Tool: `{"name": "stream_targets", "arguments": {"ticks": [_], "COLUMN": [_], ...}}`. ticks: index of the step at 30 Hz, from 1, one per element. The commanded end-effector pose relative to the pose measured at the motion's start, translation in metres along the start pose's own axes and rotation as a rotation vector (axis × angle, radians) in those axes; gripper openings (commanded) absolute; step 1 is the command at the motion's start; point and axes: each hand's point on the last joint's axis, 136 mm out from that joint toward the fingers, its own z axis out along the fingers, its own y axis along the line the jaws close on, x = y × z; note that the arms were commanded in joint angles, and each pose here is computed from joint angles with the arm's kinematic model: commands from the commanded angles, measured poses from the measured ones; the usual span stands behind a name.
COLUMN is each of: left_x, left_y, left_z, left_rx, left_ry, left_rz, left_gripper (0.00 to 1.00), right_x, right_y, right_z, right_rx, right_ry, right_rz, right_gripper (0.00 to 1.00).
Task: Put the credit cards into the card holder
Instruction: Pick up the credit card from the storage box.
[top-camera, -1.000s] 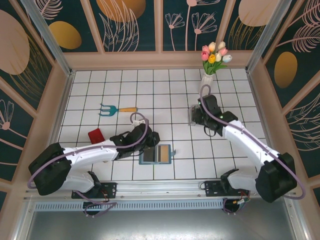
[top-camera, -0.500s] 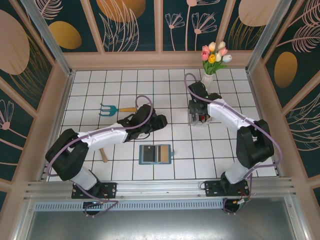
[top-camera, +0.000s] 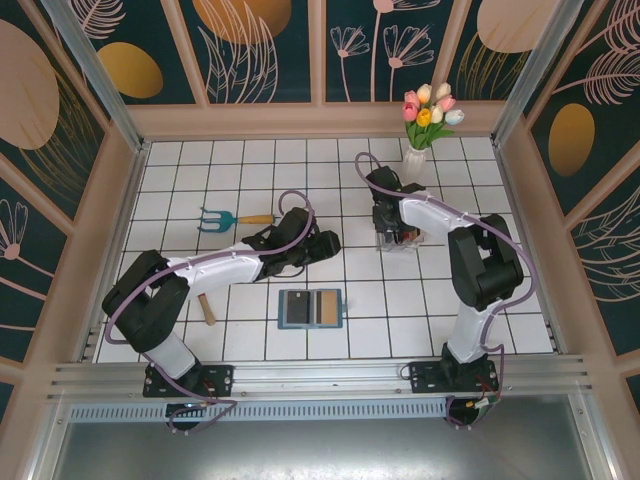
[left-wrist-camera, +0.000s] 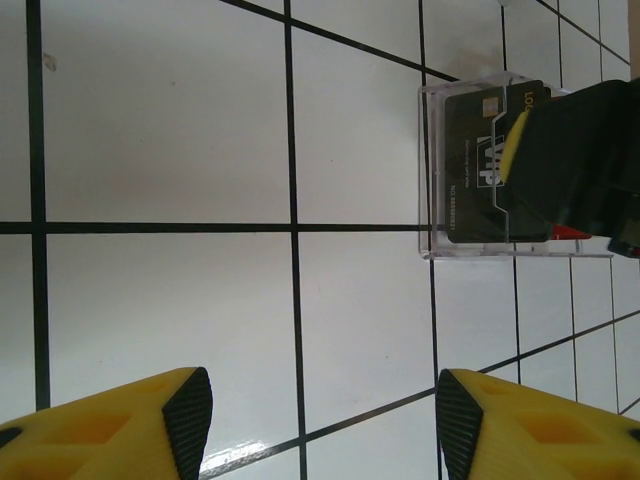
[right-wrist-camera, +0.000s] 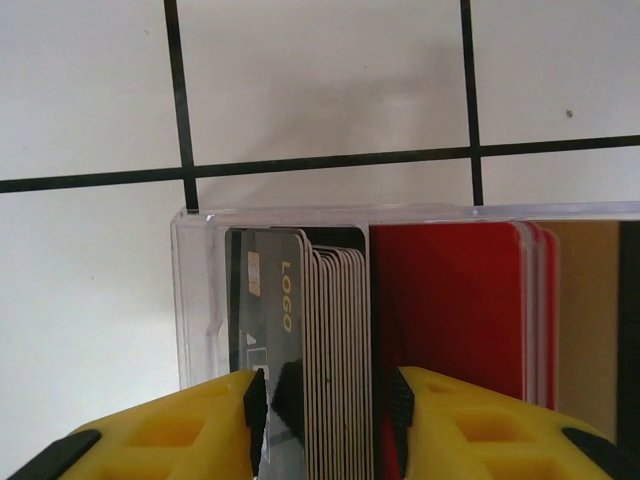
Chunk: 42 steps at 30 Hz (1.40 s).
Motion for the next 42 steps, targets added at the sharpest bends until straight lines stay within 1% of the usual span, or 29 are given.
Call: {"name": "stream_targets", "arguments": {"ticks": [1, 5, 9, 13, 17, 20, 24, 29, 36, 38, 39, 42], "left_x": [-0.007, -0.007, -0.006, -0.006, -0.004, -0.003, -0.003, -0.002, -0.002, -0.002, -0.002, -0.001], "left_y": [-0.01, -0.01, -0.01, -0.01, -0.009, -0.009, -0.009, -0.008, -0.008, -0.008, -0.007, -0.007], "left_z": [0.002, 0.002, 0.002, 0.002, 0.004, 0.004, 0.004, 0.004, 0.004, 0.004, 0.004, 0.002], "left_rx": [0.031, 0.03, 0.032, 0.034, 0.032, 0.033, 0.035, 0.033, 0.035, 0.035, 0.033, 0.034], "left_ry": [-0.014, -0.012, -0.007, -0.007, 0.0, 0.002, 0.004, 0.007, 0.009, 0.01, 0.009, 0.008], "left_rz": [0.009, 0.01, 0.009, 0.009, 0.007, 0.008, 0.008, 0.009, 0.009, 0.009, 0.008, 0.009], "left_gripper": [0.63, 0.64, 0.64, 0.64, 0.64, 0.63, 0.64, 0.64, 0.64, 0.64, 0.64, 0.64], "right_x": [-0.007, -0.01, -0.013, -0.013, -0.014, -0.014, -0.014, -0.013, -0.016, -0.016, -0.017, -0.018], "right_y": [-0.012, -0.02, -0.023, -0.025, -0.026, -0.027, -0.028, -0.029, -0.034, -0.034, -0.034, -0.033], "right_z": [0.0, -0.006, -0.013, -0.015, -0.018, -0.02, -0.023, -0.025, -0.035, -0.039, -0.041, -0.049], "right_rx": [0.081, 0.134, 0.153, 0.168, 0.185, 0.194, 0.198, 0.2, 0.203, 0.196, 0.192, 0.171], "right_ry": [-0.016, -0.036, -0.059, -0.062, -0.072, -0.074, -0.078, -0.082, -0.101, -0.106, -0.112, -0.12], "right_rz": [-0.017, -0.028, -0.036, -0.045, -0.052, -0.054, -0.053, -0.053, -0.035, -0.032, -0.027, -0.014], "right_gripper": [0.41, 0.41, 0.4, 0.36, 0.36, 0.33, 0.32, 0.26, 0.21, 0.13, 0.11, 0.11]}}
